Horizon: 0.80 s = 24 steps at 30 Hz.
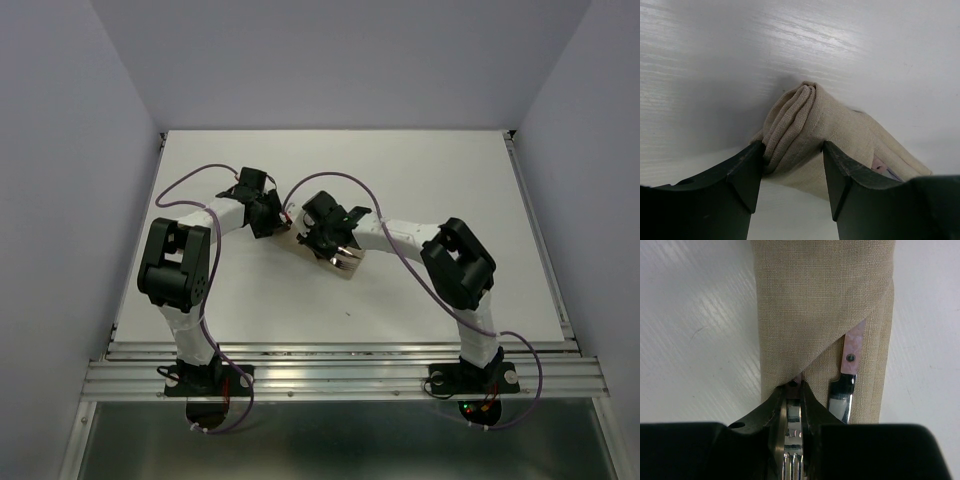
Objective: Fold the napkin into a case and place the utensils inside
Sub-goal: Insert the fork into the folded napkin.
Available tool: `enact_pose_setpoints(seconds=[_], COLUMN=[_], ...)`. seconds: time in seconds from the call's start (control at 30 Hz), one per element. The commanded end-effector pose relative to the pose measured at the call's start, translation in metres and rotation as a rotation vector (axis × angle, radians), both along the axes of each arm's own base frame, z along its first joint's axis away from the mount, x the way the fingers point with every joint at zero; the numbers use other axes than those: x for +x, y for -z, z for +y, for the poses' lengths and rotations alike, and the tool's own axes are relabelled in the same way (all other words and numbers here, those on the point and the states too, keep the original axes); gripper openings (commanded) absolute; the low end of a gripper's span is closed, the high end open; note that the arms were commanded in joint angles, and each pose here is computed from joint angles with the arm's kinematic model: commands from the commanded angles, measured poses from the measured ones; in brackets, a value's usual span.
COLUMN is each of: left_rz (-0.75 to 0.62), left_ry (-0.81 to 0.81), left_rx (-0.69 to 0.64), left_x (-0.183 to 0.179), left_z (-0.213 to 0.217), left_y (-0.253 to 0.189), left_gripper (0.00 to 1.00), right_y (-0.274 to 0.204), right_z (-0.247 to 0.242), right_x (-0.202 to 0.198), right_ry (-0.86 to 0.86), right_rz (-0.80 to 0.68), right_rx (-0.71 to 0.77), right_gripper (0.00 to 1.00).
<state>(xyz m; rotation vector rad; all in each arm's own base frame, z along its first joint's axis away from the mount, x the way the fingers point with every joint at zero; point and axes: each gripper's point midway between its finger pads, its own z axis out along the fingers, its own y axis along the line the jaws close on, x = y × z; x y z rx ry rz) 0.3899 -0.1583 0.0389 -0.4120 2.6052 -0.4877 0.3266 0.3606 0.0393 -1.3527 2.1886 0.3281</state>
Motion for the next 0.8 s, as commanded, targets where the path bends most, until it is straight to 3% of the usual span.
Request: enact_pose_setpoints(seconds=[0.0, 0.4, 0.47, 0.57, 0.77], left_rz=[-0.005, -0.008, -0.009, -0.006, -0.001], left_ry=[0.025, 0.031, 0.033, 0.034, 0.034], left_rx=[-0.014, -0.017, -0.016, -0.015, -0.014], left_x=[-0.004, -0.005, -0.005, -0.006, -0.005], left_z=[-0.005, -0.007, -0.006, -0.007, -0.007], left_y=[-0.003, -0.004, -0.004, -0.003, -0.001], left_gripper=[0.6, 0.6, 0.6, 0.6, 0.6], right_y=[-0.019, -0.017, -0.019, -0.022, -0.043], right_z=[0.022, 0.026, 0.027, 0.025, 0.014], right_x=[0.018, 0.026, 0.027, 0.03, 0.033], right_ry=[0.006, 0.012, 0.015, 0.038, 0.079], right_rz=[-0.073, -0.088, -0.091, -0.102, -0.153], right_rx=[0.061, 0.058, 0.062, 0.057, 0.054], right_gripper=[0.01, 0.03, 0.06, 0.2, 0.29])
